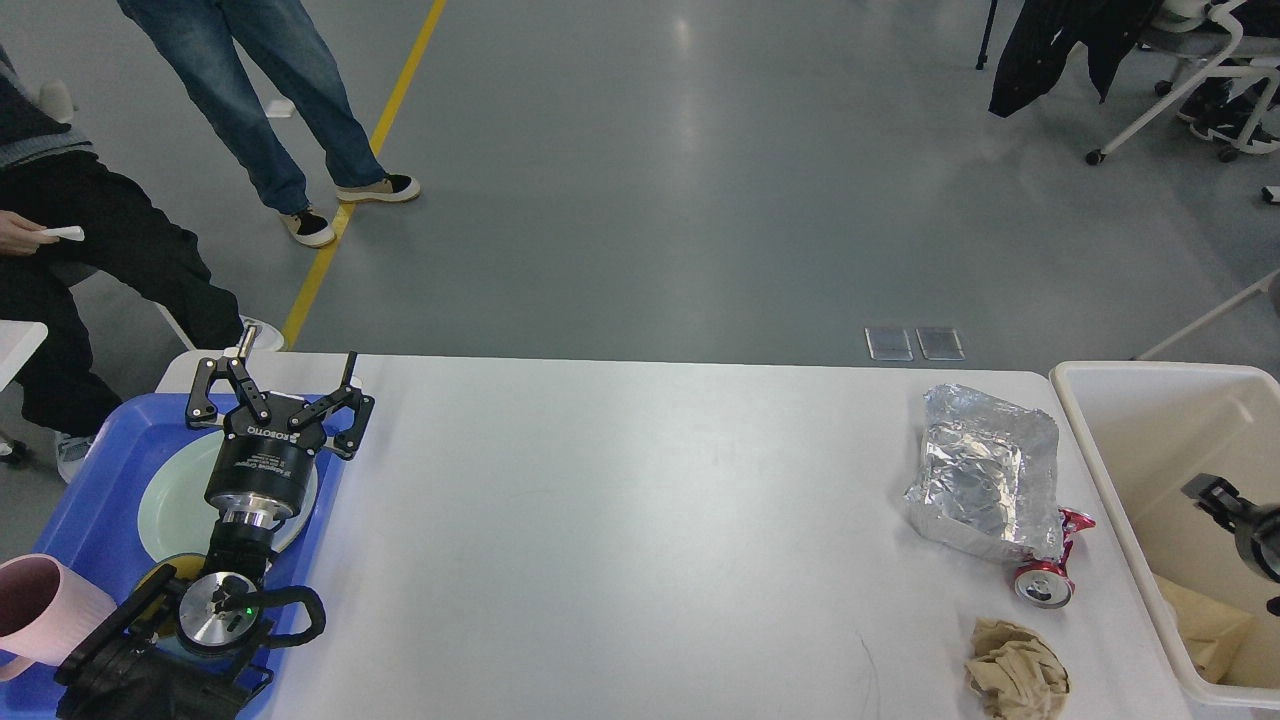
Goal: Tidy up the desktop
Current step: 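Raise the right gripper and move it over the plastic bag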
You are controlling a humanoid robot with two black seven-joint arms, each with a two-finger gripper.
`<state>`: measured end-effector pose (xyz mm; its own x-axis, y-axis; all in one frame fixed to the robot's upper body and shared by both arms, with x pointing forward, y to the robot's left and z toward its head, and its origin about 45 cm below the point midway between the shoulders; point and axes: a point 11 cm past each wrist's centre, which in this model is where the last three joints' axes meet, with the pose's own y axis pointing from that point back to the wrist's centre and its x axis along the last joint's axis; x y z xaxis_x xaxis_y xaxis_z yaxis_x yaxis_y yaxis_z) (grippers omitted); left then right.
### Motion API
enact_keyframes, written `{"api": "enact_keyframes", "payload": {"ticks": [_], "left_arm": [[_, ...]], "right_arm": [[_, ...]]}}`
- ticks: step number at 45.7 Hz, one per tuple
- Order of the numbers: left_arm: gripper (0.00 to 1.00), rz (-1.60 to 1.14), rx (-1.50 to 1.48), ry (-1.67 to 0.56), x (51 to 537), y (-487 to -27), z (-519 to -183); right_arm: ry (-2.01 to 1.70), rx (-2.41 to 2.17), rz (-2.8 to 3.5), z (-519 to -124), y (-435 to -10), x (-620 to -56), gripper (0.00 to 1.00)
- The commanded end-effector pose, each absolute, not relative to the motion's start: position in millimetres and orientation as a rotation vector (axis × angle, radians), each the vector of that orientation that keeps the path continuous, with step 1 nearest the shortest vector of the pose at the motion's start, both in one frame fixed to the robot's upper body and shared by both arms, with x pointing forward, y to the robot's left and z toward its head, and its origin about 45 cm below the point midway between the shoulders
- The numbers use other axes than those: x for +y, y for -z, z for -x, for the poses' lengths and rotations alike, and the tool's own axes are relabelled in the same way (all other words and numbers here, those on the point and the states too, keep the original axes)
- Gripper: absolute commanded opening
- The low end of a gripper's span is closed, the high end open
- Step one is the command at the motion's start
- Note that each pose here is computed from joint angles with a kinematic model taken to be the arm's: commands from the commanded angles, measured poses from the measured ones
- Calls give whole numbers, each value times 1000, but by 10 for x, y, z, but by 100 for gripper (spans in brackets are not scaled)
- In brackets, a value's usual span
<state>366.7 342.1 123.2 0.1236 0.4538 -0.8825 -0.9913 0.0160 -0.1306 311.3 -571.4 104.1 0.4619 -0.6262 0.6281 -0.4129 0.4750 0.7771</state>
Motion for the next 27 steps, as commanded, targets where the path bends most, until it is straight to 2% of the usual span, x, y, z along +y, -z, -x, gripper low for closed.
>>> {"api": "enact_keyframes", "payload": {"ticks": [1, 10, 16, 27], "left_arm": [[96, 926, 760, -1311, 3419, -1232, -3668], [96, 928, 759, -1312, 3423, -1234, -3668], [96, 928, 759, -1312, 3423, -1234, -3668], [96, 926, 760, -1311, 3419, -1232, -3668]], "right_arm": [[153, -1008, -1186, -3360, -1407, -5539, 100], [113, -859, -1289, -3767, -2237, -5003, 100], [98, -729, -1416, -4035, -2800, -4415, 100], [125, -301, -1510, -4000, -3466, -3277, 100]]}}
